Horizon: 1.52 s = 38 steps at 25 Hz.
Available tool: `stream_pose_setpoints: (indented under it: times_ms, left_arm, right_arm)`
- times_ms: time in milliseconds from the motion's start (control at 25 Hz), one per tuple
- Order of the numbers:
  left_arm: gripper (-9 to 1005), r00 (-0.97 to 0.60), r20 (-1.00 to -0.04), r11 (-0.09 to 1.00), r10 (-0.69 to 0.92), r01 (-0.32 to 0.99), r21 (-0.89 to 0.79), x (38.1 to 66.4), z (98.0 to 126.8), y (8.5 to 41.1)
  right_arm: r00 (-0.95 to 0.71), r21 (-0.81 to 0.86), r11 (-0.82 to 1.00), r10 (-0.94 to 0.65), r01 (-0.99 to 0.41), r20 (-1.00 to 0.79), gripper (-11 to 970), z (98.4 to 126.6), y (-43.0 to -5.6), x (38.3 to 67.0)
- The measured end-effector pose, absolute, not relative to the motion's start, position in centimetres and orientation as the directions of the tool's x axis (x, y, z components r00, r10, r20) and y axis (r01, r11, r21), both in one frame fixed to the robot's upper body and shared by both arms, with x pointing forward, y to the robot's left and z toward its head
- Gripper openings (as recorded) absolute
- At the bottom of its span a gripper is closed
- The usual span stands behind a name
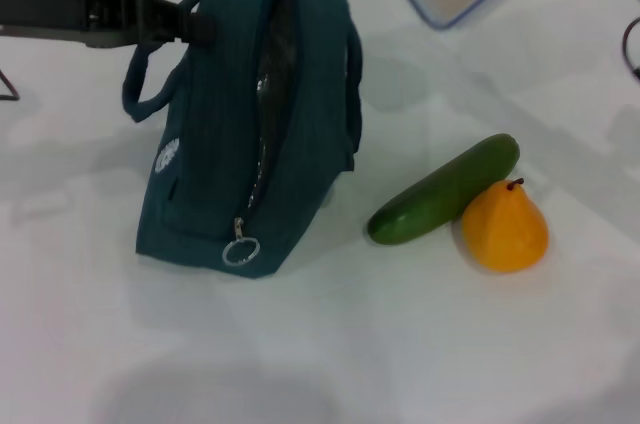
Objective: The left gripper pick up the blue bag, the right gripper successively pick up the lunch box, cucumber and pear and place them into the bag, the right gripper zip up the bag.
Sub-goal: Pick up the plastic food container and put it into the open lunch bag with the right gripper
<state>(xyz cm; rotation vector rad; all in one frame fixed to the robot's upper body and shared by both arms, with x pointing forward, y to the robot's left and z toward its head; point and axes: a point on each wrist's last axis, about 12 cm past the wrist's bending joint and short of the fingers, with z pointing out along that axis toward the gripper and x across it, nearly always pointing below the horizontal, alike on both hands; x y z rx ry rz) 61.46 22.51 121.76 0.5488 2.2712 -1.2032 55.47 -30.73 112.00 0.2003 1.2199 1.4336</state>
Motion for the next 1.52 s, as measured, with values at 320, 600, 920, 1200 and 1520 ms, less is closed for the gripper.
stream_pose_setpoints:
  times_ms: [320,600,920,1200,1520]
  left_arm:
    - [54,-0.794,-0.601,0.505,0.092,0.557,-0.659,61.6,122.1,21.8]
    - [54,-0.819,-0.567,0.472,0.088,0.536,-0.7,61.8,121.7,20.2]
    - [54,-0.839,-0.536,0.408,0.087,0.521,-0.75,62.3,122.1,18.6]
    - [54,-0.841,-0.536,0.386,0.072,0.519,-0.762,62.5,122.5,18.4]
    - [54,-0.841,-0.538,0.364,0.051,0.518,-0.774,62.6,122.4,18.5]
  right_arm:
    - [-0.27,0.631,0.169,0.799,-0.757,-0.538,142,115.5,-29.5,56.9]
    - [-0.289,0.594,0.133,0.776,-0.793,-0.56,149,117.0,-27.5,58.4]
    - [-0.312,0.615,0.17,0.741,-0.77,-0.595,157,116.4,-26.2,59.2]
    - [-0.38,0.655,0.182,0.688,-0.734,-0.618,163,114.9,-24.4,59.3]
    - [-0.436,0.677,0.169,0.648,-0.717,-0.624,171,114.1,-23.3,59.0]
